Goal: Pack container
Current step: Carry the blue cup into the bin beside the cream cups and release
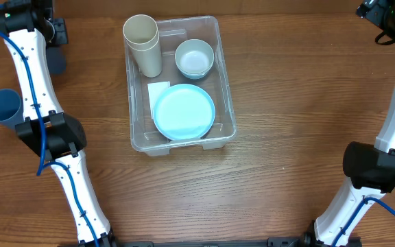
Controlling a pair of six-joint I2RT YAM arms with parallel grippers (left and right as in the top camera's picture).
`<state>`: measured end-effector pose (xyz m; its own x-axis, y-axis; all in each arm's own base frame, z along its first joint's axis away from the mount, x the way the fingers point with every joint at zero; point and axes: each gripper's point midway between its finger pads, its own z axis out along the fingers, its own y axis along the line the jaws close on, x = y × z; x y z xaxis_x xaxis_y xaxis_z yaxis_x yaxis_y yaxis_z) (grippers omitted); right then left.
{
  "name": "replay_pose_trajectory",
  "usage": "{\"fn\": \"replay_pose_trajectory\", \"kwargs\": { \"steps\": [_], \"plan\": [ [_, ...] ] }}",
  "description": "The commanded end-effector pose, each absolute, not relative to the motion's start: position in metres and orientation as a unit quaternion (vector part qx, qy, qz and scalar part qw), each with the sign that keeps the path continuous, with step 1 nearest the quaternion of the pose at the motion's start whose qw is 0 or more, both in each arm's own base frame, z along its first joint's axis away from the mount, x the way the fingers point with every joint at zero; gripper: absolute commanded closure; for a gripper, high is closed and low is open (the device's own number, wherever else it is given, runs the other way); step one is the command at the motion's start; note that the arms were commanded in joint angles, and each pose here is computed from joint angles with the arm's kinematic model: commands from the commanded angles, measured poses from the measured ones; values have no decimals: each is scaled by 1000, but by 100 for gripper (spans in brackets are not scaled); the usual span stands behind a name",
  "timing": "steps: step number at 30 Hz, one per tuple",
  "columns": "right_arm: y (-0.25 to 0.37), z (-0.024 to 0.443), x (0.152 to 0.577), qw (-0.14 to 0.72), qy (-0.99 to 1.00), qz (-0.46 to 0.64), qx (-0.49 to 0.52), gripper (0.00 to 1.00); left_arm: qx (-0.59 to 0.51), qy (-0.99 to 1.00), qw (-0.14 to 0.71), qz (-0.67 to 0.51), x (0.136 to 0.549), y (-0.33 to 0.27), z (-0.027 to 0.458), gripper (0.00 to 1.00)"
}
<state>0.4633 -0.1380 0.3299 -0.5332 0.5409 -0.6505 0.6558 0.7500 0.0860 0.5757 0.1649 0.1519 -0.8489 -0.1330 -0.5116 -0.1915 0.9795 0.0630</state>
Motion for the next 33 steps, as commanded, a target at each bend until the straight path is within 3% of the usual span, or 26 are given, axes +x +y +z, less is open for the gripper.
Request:
{"fn": "replay_pose_trajectory", "kwargs": {
  "steps": [1, 6, 11, 23, 28, 33],
  "plan": [
    [-140, 333, 464, 345, 868, -89, 345, 0, -104, 928, 355, 55, 553, 151, 270, 96],
    [-140, 333, 464, 345, 868, -88, 345, 0, -83, 913, 398, 30, 491, 103, 364, 96],
    [-140, 333, 464, 345, 868, -89, 345, 0, -19, 918, 395, -30, 451, 32, 393, 96],
    [-140, 333, 464, 345, 868, -88, 345, 0, 215, 903, 355, -108, 407, -141, 388, 96],
    [-140, 333, 464, 345, 868, -88, 345, 0, 261, 907, 311, -113, 398, -174, 363, 96],
    [-140, 333, 464, 345, 868, -88, 345, 0, 255, 936, 235, -63, 404, -165, 312, 96]
  ]
}}
